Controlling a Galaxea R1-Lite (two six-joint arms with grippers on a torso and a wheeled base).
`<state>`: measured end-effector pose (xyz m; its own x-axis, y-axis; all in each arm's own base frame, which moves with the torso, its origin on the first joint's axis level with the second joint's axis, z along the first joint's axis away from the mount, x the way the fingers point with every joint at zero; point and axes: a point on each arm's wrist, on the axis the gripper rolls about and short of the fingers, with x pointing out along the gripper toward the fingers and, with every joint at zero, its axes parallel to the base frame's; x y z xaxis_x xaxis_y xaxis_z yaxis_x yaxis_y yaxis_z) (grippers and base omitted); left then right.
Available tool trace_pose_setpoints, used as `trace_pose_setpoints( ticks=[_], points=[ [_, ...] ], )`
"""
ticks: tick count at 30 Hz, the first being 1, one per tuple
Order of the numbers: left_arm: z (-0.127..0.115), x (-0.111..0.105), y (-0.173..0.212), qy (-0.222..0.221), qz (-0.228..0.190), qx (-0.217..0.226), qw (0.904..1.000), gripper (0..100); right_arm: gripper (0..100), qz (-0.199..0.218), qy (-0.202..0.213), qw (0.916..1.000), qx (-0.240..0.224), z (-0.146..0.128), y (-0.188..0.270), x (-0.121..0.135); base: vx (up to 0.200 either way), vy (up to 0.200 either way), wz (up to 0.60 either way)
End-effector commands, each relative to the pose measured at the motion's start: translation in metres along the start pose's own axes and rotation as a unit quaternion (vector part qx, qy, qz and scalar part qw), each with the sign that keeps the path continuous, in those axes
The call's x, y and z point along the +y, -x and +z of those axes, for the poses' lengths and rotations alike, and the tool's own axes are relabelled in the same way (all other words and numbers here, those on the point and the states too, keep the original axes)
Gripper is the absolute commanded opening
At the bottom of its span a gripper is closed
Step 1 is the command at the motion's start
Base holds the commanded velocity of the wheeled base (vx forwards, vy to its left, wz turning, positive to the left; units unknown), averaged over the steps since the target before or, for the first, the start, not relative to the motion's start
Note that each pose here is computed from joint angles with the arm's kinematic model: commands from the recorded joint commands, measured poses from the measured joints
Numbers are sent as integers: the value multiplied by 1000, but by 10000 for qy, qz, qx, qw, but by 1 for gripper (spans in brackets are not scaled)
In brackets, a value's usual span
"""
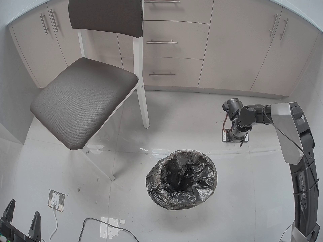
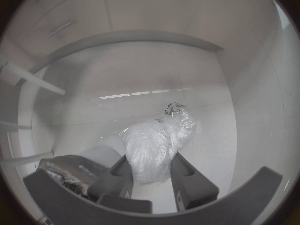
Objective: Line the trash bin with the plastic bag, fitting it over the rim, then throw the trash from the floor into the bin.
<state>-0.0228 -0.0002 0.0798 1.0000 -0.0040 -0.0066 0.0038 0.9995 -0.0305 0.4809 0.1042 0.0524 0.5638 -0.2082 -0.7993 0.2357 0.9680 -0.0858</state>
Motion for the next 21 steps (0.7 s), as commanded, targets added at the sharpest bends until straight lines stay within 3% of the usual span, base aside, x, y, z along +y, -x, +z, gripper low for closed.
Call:
trace_pose_setpoints(
  ticks=[1, 6, 7, 11, 21],
  points=[
    [-4, 0, 0, 1, -3, -18, 10000, 100, 0, 566, 673, 9949, -497, 3, 70, 45, 0, 0, 0],
    [-4, 0, 0, 1, -3, -18, 10000, 100, 0, 795, 1168, 9879, -645, -8, 96, 72, 0, 0, 0],
    [-4, 0, 0, 1, -3, -18, 10000, 100, 0, 919, 1486, 9825, -652, -20, 108, 90, 0, 0, 0],
    [-4, 0, 0, 1, 4, -18, 10000, 100, 0, 1059, 2010, 9717, -653, -39, 120, 114, 0, 0, 0],
    [-4, 0, 0, 1, -3, -18, 10000, 100, 0, 981, 3300, 9386, -222, -91, 99, 153, 0, 0, 0]
  ],
)
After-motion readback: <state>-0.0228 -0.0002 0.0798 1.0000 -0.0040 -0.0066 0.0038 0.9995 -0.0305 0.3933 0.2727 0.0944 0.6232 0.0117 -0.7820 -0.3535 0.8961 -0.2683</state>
